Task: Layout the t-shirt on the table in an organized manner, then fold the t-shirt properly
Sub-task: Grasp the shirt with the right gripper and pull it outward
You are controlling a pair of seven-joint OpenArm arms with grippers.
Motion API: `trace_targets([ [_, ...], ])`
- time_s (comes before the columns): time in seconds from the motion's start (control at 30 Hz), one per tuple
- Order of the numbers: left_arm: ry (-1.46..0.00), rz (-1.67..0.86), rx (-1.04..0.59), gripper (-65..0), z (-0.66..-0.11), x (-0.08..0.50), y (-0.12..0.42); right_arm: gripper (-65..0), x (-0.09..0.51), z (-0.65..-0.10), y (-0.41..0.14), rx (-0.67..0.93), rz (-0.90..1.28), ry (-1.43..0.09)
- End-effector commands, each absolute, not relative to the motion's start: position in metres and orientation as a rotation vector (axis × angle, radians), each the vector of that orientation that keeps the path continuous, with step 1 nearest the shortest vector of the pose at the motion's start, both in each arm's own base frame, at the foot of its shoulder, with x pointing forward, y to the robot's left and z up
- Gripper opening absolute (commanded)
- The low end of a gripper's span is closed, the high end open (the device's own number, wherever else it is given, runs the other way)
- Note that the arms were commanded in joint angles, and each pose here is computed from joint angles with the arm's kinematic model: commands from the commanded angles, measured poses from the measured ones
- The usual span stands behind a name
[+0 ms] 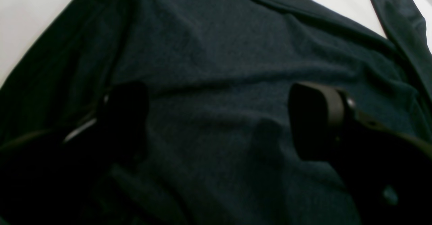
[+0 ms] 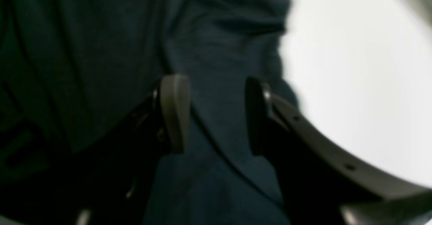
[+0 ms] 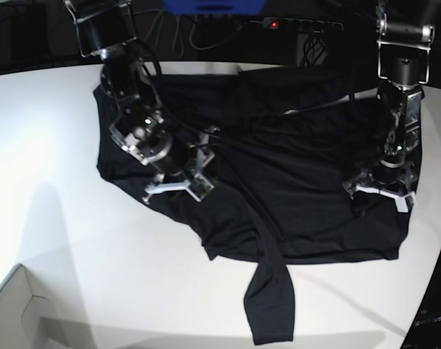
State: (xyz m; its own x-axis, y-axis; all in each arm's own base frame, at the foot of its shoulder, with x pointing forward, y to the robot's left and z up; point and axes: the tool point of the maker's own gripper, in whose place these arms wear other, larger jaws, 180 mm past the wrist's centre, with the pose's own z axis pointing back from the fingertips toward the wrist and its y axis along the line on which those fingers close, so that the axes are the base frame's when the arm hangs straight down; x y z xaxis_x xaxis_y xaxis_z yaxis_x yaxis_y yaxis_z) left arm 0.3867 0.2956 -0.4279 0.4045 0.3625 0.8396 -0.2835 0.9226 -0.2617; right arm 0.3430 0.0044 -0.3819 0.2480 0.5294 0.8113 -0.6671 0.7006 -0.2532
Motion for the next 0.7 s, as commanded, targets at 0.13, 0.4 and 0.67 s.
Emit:
trace_targets([
  [0.13,-0.962,0.427,-0.082,0.0,-0.451,0.372,0.293,-37.6,0.358,-0.378,0.034,0.214,0.827,-1.063],
  [0.4,-0.956,0.434,-0.096,0.0,-0.454,0.372,0.286,-37.7,0.369,-0.388,0.050,0.236,0.856,-1.025],
  [0.67,-0.955,0.433,-0.098,0.0,-0.454,0.372,0.285,-38.2,0.384,-0.398,0.049,0.244,0.859,-1.012],
])
